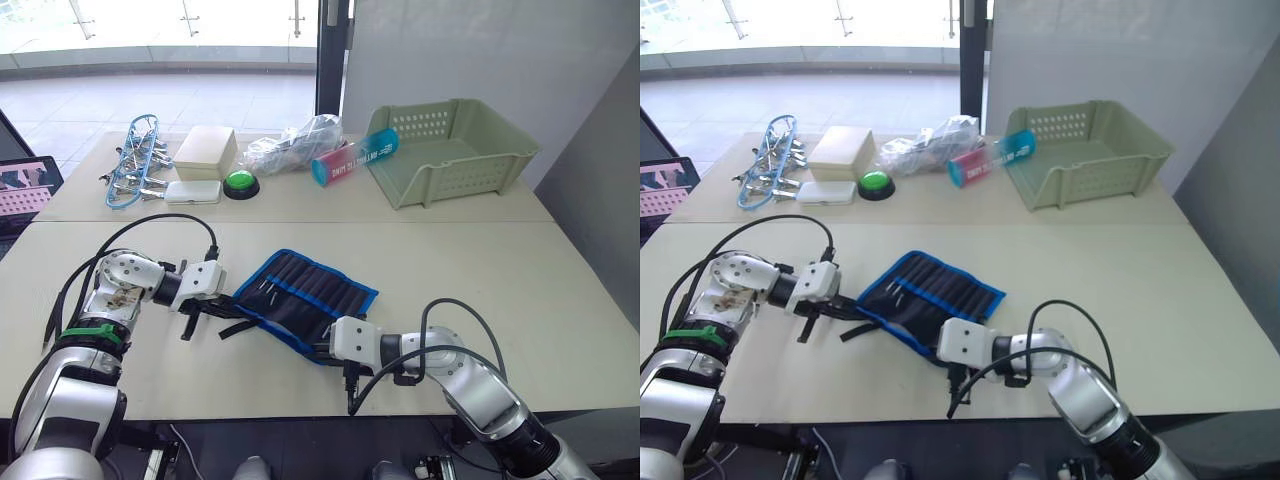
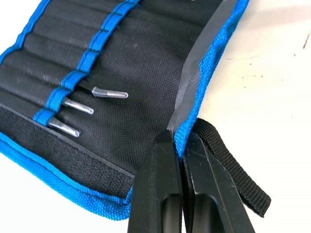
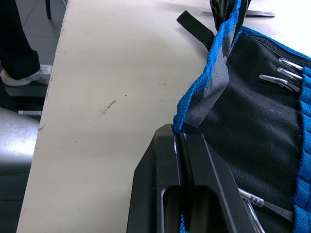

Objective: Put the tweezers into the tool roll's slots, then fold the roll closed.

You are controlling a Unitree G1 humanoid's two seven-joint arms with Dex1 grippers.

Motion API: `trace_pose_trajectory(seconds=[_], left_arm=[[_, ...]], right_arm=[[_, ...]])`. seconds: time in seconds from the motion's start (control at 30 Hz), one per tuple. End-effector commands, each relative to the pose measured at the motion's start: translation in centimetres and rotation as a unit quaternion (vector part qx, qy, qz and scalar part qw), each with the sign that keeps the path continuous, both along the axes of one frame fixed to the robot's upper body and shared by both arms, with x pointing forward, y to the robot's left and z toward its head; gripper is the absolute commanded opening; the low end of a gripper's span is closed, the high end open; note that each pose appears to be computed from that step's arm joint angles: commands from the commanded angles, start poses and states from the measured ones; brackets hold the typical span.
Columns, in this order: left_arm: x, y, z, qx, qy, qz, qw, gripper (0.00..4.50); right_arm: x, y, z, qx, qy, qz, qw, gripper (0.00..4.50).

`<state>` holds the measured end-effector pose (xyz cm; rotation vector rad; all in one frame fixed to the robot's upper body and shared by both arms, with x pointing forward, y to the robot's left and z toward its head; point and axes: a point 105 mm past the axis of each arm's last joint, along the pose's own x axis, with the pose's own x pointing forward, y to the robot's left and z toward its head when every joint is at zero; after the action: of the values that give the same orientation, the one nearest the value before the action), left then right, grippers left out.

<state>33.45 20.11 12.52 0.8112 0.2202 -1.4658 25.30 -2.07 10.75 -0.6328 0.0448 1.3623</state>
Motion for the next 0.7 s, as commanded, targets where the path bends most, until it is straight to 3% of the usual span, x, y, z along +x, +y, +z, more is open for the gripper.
trace_pose_trajectory(seconds=[0.03,0.07,0.2,0.3,0.4,0.5,0.6,0.7], left_arm=[[-0.2,0.6,0.2,0.025,-0.043,-0.023,0.999,0.02],[-0.2,0.6,0.2,0.025,-0.045,-0.025,0.998,0.02],[-0.4,1.0,-0.1,0.033,-0.066,-0.034,0.997,0.00],[-0.3,1.3,-0.2,0.038,-0.082,-0.037,0.995,0.00],[-0.3,1.2,-0.2,0.041,-0.100,-0.047,0.993,0.00],[-0.2,0.9,0.1,0.034,-0.128,-0.058,0.989,0.00],[-0.1,0.8,0.2,0.036,-0.143,-0.061,0.987,0.00],[-0.2,0.9,0.0,0.038,-0.138,-0.060,0.988,0.00]], right_arm=[[-0.2,0.0,0.5,-0.006,-0.018,0.010,1.000,0.00],[-0.2,0.0,0.5,-0.005,-0.017,0.010,1.000,0.00],[-0.8,-1.1,0.4,-0.017,0.017,0.026,0.999,1.18],[-0.3,-1.7,2.0,0.028,0.067,0.014,0.997,2.21],[1.3,-1.6,4.2,0.101,0.116,-0.006,0.988,2.21],[2.8,-0.3,4.5,0.136,0.132,-0.023,0.982,2.21],[3.0,1.6,4.0,0.154,0.150,-0.016,0.976,2.21],[2.9,3.0,2.3,0.143,0.162,-0.014,0.976,1.39]])
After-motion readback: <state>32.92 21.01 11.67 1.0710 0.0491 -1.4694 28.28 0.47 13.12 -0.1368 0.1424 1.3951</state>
